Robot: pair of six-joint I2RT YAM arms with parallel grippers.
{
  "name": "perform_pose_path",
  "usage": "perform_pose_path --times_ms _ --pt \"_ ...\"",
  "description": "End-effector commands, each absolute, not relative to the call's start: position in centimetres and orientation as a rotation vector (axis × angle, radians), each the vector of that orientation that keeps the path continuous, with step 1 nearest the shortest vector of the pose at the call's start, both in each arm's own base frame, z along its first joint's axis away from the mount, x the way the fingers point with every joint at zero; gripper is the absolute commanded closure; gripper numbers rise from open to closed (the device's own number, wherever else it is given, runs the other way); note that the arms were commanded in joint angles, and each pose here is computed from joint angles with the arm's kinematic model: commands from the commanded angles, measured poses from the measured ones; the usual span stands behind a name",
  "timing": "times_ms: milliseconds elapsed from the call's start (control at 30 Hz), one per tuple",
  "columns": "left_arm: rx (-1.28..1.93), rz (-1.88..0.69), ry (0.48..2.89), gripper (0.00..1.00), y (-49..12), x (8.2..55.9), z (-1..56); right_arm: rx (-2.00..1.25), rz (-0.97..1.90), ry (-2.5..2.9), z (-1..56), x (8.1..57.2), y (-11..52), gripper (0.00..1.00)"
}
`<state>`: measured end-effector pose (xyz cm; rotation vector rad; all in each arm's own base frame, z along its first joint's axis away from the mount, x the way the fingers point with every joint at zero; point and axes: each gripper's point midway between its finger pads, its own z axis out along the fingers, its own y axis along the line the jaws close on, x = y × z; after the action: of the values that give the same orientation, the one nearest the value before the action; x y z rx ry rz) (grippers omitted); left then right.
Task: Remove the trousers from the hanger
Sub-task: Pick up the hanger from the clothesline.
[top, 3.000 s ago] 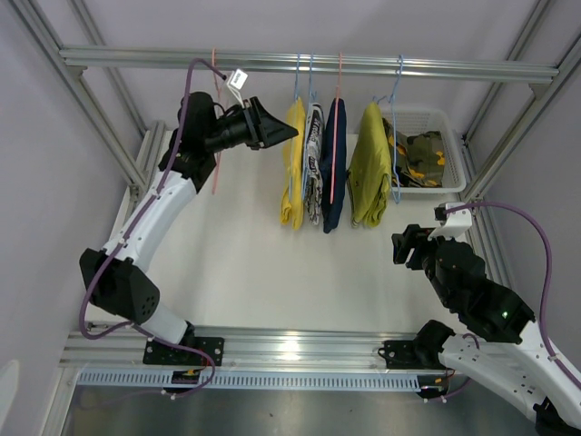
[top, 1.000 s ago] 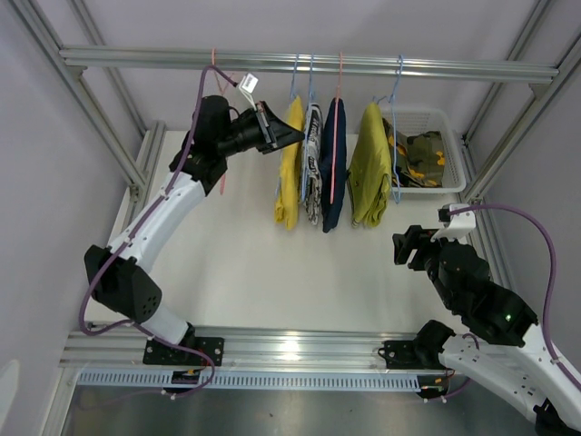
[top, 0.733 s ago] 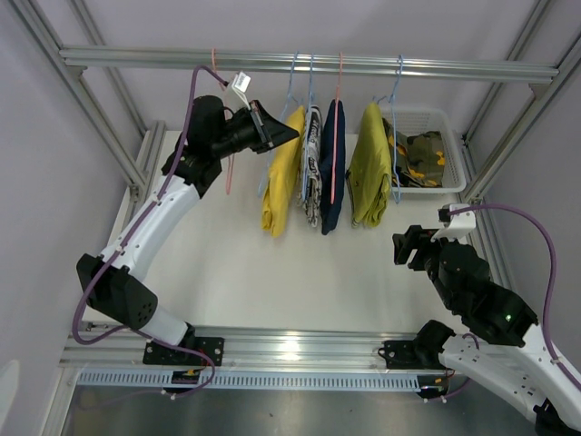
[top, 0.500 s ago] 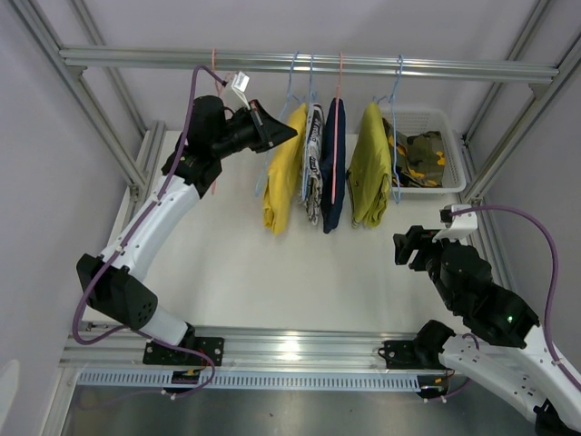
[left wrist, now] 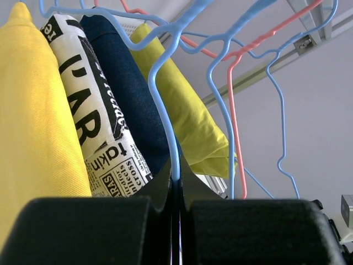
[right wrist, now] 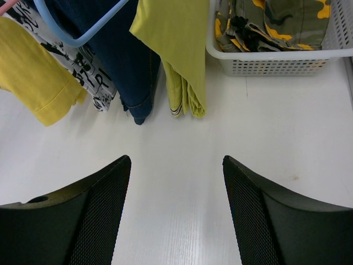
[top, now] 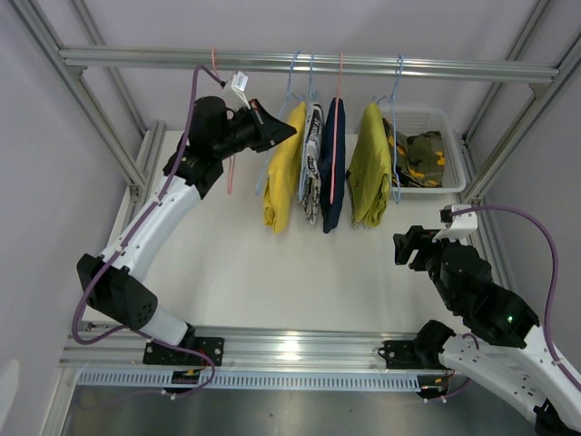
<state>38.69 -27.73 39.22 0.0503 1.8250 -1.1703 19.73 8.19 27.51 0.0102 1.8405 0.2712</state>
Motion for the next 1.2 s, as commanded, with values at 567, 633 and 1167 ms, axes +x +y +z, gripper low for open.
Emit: perform_pose_path --times_ms 567,633,1167 --pt "0.067 -1.123 1.492 0.99 -26.4 39.7 50.7 0.025 0.266 1.812 27.9 20.0 8.0 0.28" --pt "0.068 -1.107 1.482 0.99 -26.2 39.8 51.5 0.022 0.269 1.812 28.0 20.0 8.0 0.27" --pt "0.009 -1.006 1.444 0.99 -24.2 39.9 54.0 0.026 0.271 1.808 28.1 19.9 8.0 0.27"
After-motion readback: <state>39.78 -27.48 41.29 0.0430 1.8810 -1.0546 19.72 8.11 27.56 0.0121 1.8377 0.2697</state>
